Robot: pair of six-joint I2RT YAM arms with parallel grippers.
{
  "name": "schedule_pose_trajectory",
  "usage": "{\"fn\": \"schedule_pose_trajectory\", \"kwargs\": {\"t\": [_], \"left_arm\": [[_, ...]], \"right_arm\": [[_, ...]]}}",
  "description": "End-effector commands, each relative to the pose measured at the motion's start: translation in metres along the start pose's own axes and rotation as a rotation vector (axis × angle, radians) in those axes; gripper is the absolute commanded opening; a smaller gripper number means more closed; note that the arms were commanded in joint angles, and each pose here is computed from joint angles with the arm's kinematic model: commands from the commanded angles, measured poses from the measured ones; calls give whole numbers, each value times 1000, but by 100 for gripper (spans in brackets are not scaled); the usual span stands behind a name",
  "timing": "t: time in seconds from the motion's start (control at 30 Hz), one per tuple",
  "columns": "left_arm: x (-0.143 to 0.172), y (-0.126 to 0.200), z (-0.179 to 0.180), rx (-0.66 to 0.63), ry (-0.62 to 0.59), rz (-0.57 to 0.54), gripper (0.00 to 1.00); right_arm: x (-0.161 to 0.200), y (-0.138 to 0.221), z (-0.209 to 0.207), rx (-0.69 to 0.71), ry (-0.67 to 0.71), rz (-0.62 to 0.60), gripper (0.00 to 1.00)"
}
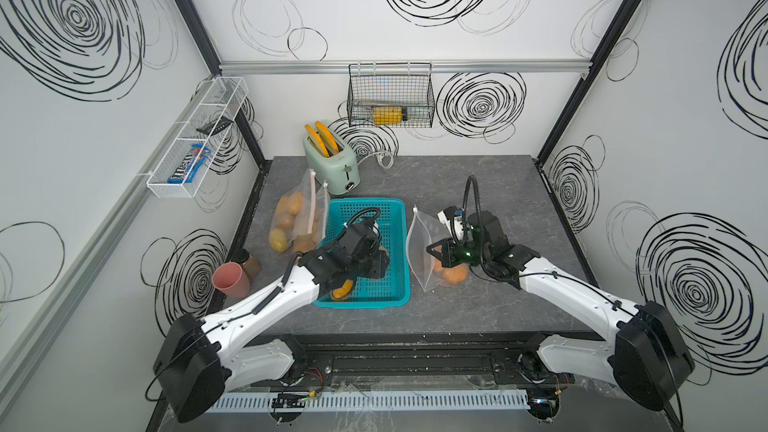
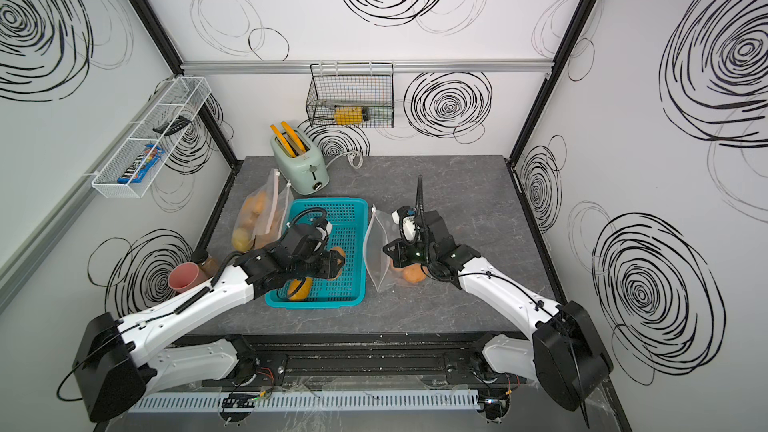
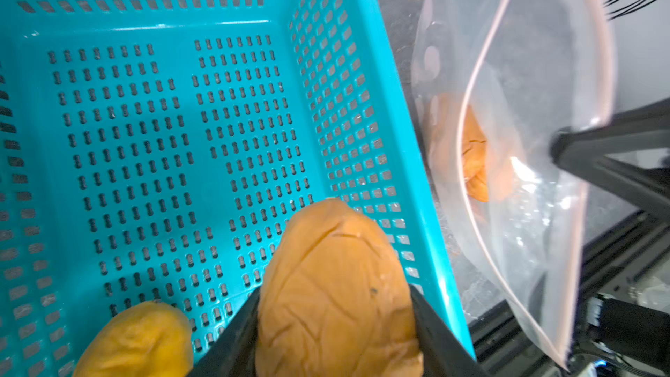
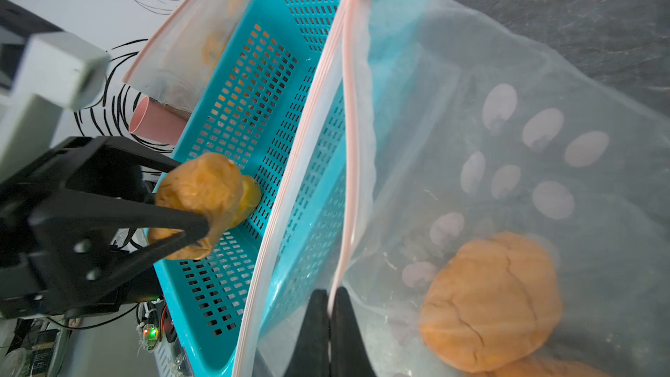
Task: Put the potatoes into a zipper bag and zip it
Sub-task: Pick up the potato from the basket, then place the potato into the zipper food storage bag.
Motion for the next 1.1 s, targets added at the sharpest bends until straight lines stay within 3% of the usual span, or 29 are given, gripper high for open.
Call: {"fn": "schedule_pose_trajectory", "kwargs": {"t": [0.0,0.33,0.6,0.93,1.07], "left_arm": [[7,16,4,23,46,20,53],[0,54,-17,170,90,-6,52],[-7,78,-78,496,93,39,52],[-10,39,-137,691,51,130,51],[-11,11,-141,677,45,134,51]], "right_arm": [[-10,8,4,-3,29,-45,0],[-11,11,5,-2,37,-70,0],[-15,12,9,-12,37,-73,0],[-19,16,14,-12,26,-71,0],[-18,16,15,-16,9,-56,0]]}}
Point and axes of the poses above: each gripper's point midway between its finger pads, its own y axis back along the fingers, its own z axis along the line the jaws close on, x = y × z, the point moved 2 cm from there along y, back along the fingers, and after that the axes turned 13 degrees about y, right-handed, at the moved point
